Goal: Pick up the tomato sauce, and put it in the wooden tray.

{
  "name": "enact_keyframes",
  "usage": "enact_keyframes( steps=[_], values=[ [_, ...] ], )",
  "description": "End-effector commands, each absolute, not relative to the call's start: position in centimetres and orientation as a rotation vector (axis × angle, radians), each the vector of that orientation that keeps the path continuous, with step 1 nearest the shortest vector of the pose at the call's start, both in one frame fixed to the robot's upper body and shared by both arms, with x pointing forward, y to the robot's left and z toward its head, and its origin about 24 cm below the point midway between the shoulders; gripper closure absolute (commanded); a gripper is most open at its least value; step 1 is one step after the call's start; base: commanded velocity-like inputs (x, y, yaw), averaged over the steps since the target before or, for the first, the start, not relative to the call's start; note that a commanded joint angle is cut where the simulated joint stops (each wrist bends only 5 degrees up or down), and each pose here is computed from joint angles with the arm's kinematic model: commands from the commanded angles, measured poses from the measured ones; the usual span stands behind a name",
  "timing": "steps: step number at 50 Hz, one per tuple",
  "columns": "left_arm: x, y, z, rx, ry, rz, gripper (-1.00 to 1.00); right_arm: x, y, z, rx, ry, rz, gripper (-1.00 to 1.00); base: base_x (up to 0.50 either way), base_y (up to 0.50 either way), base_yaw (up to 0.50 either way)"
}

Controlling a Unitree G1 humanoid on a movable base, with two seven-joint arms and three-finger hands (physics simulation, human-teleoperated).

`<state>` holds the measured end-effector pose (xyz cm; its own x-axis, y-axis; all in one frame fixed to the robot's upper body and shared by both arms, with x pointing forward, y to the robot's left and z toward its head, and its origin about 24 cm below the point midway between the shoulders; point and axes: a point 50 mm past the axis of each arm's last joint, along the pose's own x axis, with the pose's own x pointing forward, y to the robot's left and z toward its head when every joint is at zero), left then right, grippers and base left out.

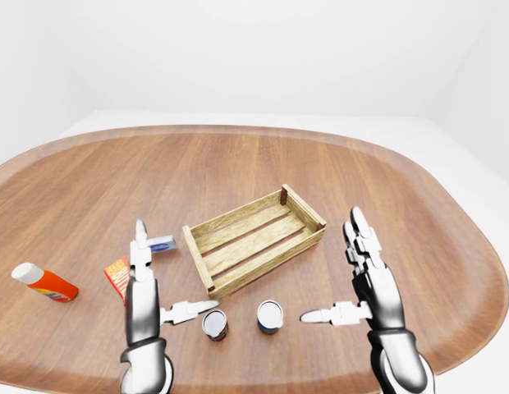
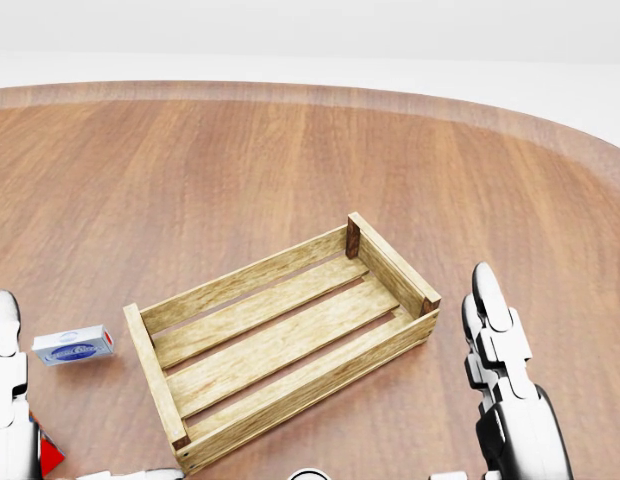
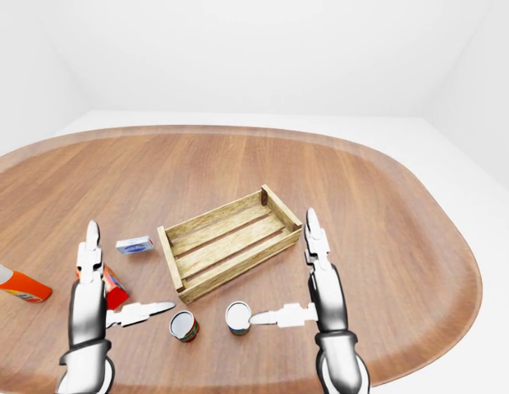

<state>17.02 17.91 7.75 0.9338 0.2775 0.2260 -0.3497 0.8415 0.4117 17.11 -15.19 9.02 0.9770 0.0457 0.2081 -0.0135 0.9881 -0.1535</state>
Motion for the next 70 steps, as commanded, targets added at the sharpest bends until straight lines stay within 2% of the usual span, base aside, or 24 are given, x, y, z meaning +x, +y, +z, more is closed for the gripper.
enact_keyframes(
  steps=[1, 2, 3, 6, 9, 16, 44, 54, 70],
  values=[
    [14.9, 17.8, 9.4, 0.751, -0.212, 0.388, -1.0, 17.2, -15.3, 9.0, -0.156, -0.212, 0.024, -1.0, 0.21, -0.04, 0.0],
    [14.6, 18.1, 9.4, 0.842, -0.219, 0.459, -1.0, 17.2, -15.3, 9.0, -0.156, -0.212, 0.024, -1.0, 0.21, -0.04, 0.0],
    [14.6, 18.1, 9.4, 0.848, -0.219, 0.464, -1.0, 17.2, -15.3, 9.0, -0.156, -0.212, 0.024, -1.0, 0.21, -0.03, 0.0],
    [14.0, 18.1, 9.1, 1.079, -0.238, 0.431, -1.0, 17.2, -15.2, 8.9, -0.156, -0.211, 0.027, -1.0, 0.21, -0.03, 0.0],
    [13.7, 17.7, 7.3, 1.245, -0.166, 0.287, -1.0, 17.3, -15.0, 8.9, -0.159, -0.211, 0.03, -1.0, 0.21, -0.03, 0.0],
    [14.4, 16.9, 5.5, 1.467, -0.131, 0.146, -1.0, 17.4, -15.0, 8.9, -0.164, -0.212, 0.032, -1.0, 0.21, -0.03, 0.0],
    [13.4, 16.6, 0.1, 1.644, -0.083, -0.099, -1.0, 17.3, -15.1, 8.9, -0.165, -0.21, 0.029, -1.0, 0.21, -0.03, 0.0],
    [12.4, 15.9, -2.2, 1.692, -0.121, -0.21, -1.0, 17.3, -15.0, 8.9, -0.167, -0.211, 0.031, -1.0, 0.21, -0.03, 0.0],
    [11.0, 15.1, -3.7, 1.68, -0.175, -0.28, -1.0, 17.2, -15.0, 8.9, -0.169, -0.21, 0.031, -1.0, 0.21, -0.03, 0.0]
  ],
)
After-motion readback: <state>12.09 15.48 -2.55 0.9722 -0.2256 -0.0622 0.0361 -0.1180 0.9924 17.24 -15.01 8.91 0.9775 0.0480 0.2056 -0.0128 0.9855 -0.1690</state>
